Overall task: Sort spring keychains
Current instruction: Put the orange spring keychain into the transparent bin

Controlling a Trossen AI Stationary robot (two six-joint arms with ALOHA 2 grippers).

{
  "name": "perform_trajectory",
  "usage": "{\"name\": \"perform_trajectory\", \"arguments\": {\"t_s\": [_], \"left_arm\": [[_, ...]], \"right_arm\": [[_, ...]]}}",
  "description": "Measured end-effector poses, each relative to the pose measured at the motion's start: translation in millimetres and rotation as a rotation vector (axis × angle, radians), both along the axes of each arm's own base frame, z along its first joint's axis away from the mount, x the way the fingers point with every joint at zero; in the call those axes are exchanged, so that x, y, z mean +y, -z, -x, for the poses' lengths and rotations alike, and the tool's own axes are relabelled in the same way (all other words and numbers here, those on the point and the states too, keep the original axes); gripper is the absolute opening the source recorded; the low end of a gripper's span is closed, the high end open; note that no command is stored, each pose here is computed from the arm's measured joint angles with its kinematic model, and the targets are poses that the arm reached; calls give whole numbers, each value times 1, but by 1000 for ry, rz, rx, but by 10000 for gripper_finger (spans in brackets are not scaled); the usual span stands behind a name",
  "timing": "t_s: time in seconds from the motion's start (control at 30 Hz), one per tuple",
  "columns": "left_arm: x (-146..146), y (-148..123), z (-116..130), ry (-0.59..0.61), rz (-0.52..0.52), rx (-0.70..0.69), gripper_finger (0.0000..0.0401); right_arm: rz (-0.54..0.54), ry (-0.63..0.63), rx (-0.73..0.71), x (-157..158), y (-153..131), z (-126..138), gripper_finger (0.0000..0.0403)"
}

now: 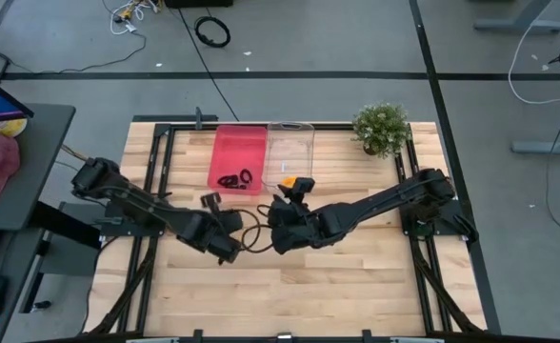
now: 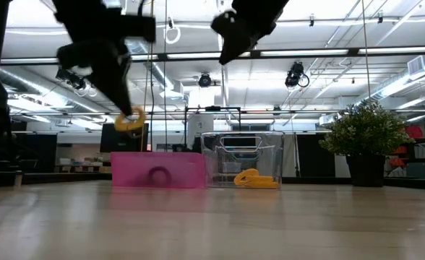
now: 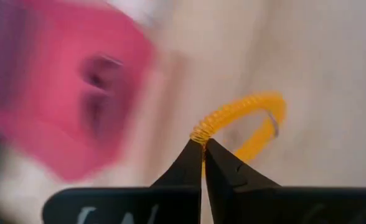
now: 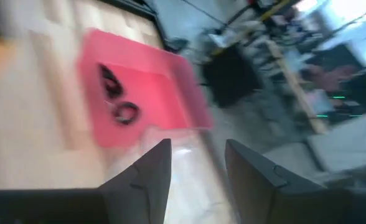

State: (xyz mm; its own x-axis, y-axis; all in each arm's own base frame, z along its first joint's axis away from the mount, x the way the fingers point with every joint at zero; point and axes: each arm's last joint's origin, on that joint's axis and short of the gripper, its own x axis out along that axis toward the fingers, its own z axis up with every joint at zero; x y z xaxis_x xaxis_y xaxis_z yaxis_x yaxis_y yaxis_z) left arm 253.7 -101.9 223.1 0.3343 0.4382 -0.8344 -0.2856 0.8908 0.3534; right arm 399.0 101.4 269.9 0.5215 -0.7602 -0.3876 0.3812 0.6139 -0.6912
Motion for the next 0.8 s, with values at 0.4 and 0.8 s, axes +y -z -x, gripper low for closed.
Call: {"name": "perform_trajectory", "arguments": {"t_s": [0.4,0.8], "left_arm": [[-12,-44,0,-109,-398,-352,3],[-16,-52,-14,-127,-465,-510,4]], "right_arm": [[-318,-427,-255,11,-12,23,153],[-442,-499,-528,-14,2,34,153]]}}
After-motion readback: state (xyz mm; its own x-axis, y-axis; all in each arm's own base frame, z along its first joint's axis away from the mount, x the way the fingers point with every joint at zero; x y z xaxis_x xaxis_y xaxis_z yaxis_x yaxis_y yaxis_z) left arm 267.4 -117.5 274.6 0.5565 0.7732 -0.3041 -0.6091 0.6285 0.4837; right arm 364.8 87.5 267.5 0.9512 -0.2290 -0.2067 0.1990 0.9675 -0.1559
